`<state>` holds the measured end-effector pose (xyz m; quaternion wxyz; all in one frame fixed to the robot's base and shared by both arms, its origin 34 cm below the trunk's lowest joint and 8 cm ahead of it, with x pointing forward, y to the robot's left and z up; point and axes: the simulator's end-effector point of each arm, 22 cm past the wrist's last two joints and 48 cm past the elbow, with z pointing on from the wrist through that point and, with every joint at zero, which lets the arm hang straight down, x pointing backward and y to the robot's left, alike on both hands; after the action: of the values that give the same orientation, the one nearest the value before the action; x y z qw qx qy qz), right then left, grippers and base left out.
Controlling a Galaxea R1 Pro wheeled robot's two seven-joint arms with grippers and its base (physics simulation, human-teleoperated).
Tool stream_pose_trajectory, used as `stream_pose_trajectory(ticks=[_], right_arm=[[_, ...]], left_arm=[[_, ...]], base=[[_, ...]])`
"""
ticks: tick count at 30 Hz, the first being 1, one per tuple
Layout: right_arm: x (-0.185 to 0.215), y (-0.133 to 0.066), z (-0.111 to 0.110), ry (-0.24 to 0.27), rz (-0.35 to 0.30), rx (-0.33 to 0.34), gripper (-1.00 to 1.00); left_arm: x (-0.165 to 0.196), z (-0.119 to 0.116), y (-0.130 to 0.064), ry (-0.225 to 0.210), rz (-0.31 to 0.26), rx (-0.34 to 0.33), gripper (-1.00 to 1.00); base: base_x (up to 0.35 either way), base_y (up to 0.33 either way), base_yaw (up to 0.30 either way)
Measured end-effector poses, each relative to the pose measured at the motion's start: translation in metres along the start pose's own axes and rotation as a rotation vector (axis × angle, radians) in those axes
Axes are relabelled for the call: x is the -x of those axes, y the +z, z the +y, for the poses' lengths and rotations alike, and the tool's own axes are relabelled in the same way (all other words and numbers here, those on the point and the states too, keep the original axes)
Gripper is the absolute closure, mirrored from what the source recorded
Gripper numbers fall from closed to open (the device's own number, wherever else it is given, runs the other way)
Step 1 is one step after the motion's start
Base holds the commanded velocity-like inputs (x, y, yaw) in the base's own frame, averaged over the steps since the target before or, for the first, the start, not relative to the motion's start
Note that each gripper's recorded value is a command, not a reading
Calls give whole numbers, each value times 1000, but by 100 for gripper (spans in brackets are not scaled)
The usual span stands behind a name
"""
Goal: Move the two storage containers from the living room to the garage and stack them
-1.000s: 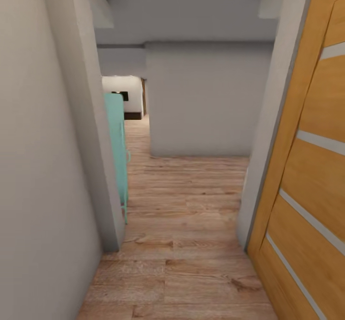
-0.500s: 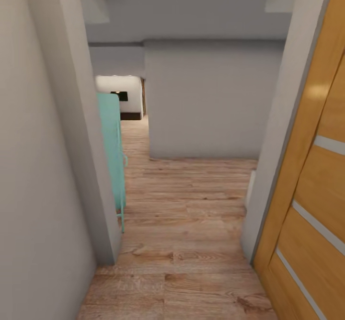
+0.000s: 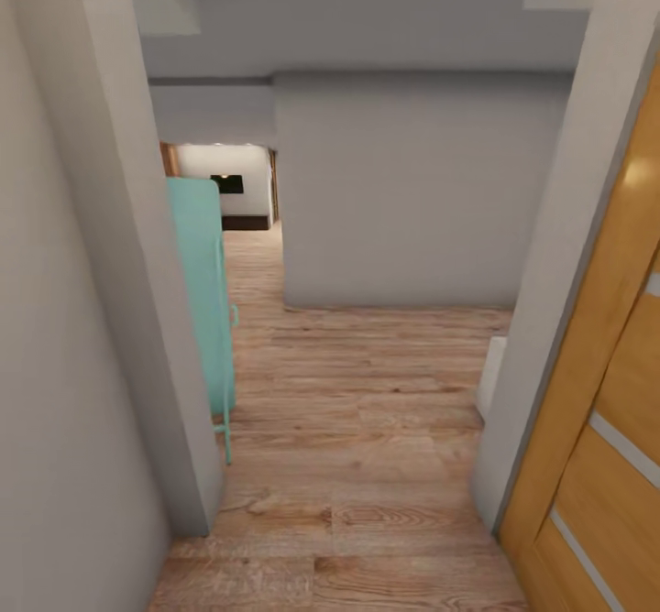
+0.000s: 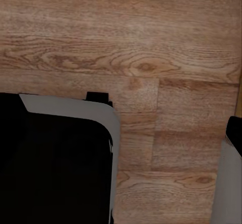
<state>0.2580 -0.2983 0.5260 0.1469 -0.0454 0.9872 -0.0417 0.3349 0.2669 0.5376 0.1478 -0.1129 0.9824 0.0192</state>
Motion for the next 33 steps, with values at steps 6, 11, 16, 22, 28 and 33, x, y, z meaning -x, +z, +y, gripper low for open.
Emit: stream_pose_trajectory(ticks=[6, 11, 16, 22, 28, 33], right_arm=[[1, 0, -2, -2, -3, -5, -100], [1, 0, -3, 1, -4, -13, -100], [1, 0, -4, 1, -4, -14, -100], [1, 0, -4, 2, -5, -15, -100], [1, 0, -4, -1, -6, -15, -100], [1, 0, -3, -2, -5, -9, -100]], left_arm=[[0, 0, 0, 1, 2, -1, -100], [-1, 0, 0, 1, 5, -1, -100], [-1, 0, 0, 1, 5, -1, -100], [-1, 0, 0, 1, 5, -1, -100], [-1, 0, 0, 1, 5, -2, -100], [-1, 0, 0, 1, 4, -1, -100]], base=[[322, 0, 0], [322, 0, 0], [322, 0, 0], [322, 0, 0], [322, 0, 0], [322, 0, 0]])
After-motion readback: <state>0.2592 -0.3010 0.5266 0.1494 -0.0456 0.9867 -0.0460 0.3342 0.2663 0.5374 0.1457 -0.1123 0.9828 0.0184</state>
